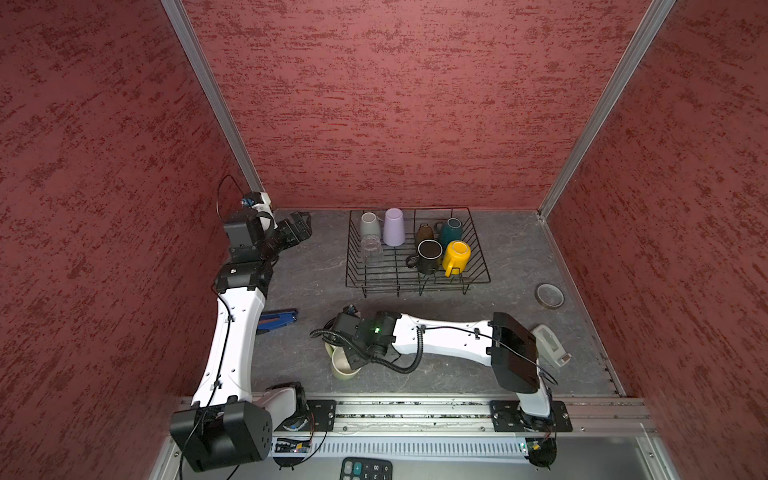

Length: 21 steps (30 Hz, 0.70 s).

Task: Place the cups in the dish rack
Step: 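Grasp the pale green mug rim with the right gripper and lift it, then carry the pale green mug toward the left gripper while the left reaches over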

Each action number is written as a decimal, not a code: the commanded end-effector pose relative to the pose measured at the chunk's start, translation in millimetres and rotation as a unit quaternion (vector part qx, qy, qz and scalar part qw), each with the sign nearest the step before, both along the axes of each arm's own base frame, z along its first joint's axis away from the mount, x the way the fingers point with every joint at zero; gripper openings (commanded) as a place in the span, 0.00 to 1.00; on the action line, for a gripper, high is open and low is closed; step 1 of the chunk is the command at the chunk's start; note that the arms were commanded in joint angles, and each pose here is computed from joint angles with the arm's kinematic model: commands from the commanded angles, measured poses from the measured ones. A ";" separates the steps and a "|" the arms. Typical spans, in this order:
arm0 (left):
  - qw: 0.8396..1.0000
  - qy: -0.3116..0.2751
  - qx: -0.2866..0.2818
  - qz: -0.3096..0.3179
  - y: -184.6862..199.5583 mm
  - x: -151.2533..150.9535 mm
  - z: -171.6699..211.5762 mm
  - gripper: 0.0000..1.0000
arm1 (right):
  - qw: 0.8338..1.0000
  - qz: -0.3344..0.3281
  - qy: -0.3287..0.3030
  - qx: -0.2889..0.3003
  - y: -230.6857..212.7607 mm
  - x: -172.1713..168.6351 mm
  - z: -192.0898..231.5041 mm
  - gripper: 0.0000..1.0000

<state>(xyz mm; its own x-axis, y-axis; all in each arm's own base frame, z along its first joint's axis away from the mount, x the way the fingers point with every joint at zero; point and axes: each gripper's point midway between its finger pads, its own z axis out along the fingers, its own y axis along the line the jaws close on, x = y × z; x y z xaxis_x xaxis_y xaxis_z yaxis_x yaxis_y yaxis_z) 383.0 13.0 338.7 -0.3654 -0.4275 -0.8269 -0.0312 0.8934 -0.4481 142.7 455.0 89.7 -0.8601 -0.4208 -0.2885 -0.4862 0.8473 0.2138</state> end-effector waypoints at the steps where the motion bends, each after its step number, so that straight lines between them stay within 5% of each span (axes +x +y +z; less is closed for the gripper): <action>1: 1.000 -0.009 -0.006 -0.003 1.3 0.1 6.4 1.00 | 0.999 -0.011 -0.031 -0.002 -2.4 13.9 9.3 0.00; 5: 1.000 -0.019 -0.014 -0.001 1.6 -0.1 8.1 1.00 | 0.999 -0.011 -0.036 0.030 -5.7 19.4 25.5 0.00; 11: 0.998 -0.053 -0.023 -0.018 -5.0 -1.8 14.5 1.00 | 0.987 -0.020 -0.047 0.154 -27.9 33.9 85.1 0.00; 21: 0.977 -0.123 -0.085 -0.153 -52.2 -3.8 32.5 0.98 | 0.920 -0.100 -0.110 0.364 -114.5 100.7 202.5 0.00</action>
